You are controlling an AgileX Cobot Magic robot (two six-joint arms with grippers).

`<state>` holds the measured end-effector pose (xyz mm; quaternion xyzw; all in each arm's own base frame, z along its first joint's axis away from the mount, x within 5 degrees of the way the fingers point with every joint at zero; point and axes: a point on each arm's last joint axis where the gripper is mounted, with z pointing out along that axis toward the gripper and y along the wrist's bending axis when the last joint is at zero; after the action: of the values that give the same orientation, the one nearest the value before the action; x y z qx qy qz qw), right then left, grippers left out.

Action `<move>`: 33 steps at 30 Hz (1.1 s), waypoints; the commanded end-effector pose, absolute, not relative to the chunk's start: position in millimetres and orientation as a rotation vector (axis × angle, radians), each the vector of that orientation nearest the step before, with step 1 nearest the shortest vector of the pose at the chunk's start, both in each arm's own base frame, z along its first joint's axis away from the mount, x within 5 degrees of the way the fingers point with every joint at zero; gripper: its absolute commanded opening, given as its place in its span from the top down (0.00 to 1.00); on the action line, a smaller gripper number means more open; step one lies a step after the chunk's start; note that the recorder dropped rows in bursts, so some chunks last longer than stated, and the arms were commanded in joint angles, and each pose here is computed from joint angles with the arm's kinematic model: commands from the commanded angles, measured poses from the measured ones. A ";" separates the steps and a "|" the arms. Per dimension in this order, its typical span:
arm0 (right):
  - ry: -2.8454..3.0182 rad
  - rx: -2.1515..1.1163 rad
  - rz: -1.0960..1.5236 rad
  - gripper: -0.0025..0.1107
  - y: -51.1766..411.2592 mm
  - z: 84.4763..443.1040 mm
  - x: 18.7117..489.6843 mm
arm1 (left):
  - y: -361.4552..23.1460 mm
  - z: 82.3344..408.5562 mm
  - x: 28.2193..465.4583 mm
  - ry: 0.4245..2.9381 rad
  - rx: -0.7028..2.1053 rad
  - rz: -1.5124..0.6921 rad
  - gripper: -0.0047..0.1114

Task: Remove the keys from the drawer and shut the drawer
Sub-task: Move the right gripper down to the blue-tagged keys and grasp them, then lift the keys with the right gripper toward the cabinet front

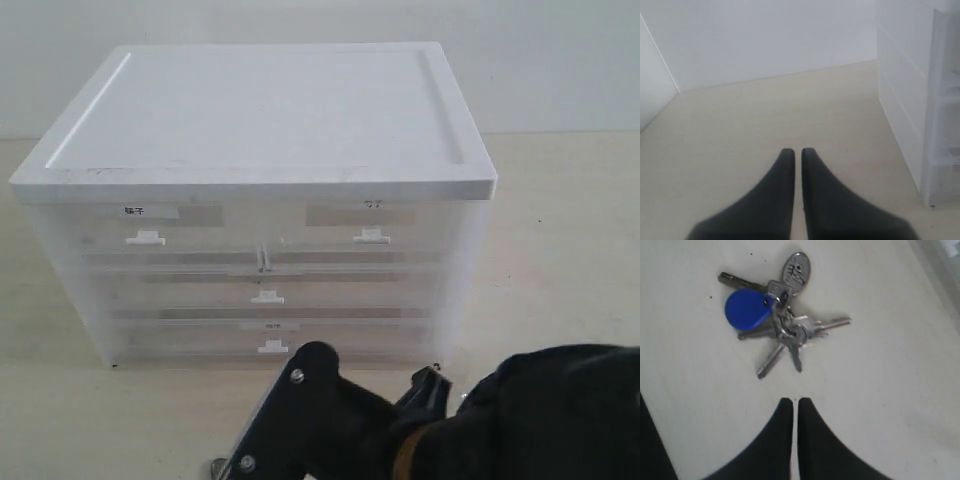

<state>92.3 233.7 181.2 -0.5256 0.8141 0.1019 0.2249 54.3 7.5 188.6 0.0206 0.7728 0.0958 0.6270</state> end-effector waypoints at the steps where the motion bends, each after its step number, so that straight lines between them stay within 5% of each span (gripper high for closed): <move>1: 2.207 -1.448 0.396 0.98 256.7 156.3 93.9 | 7.6 187.6 54.2 1.771 0.042 0.219 0.92; 13: 2.217 -1.463 0.409 0.98 300.2 133.2 104.9 | 7.6 187.6 54.2 1.771 0.042 0.219 0.92; 22: 2.263 -1.526 0.367 0.98 302.7 113.5 92.9 | 7.6 187.6 54.2 1.771 0.042 0.219 0.92; 33: 2.391 -1.413 0.251 0.98 283.0 91.8 137.7 | 7.6 187.6 54.2 1.771 0.042 0.219 0.92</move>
<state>125.9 301.5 108.4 -0.5039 0.8241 0.1433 0.2157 54.3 7.5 188.6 0.0206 0.7728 0.0958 0.6270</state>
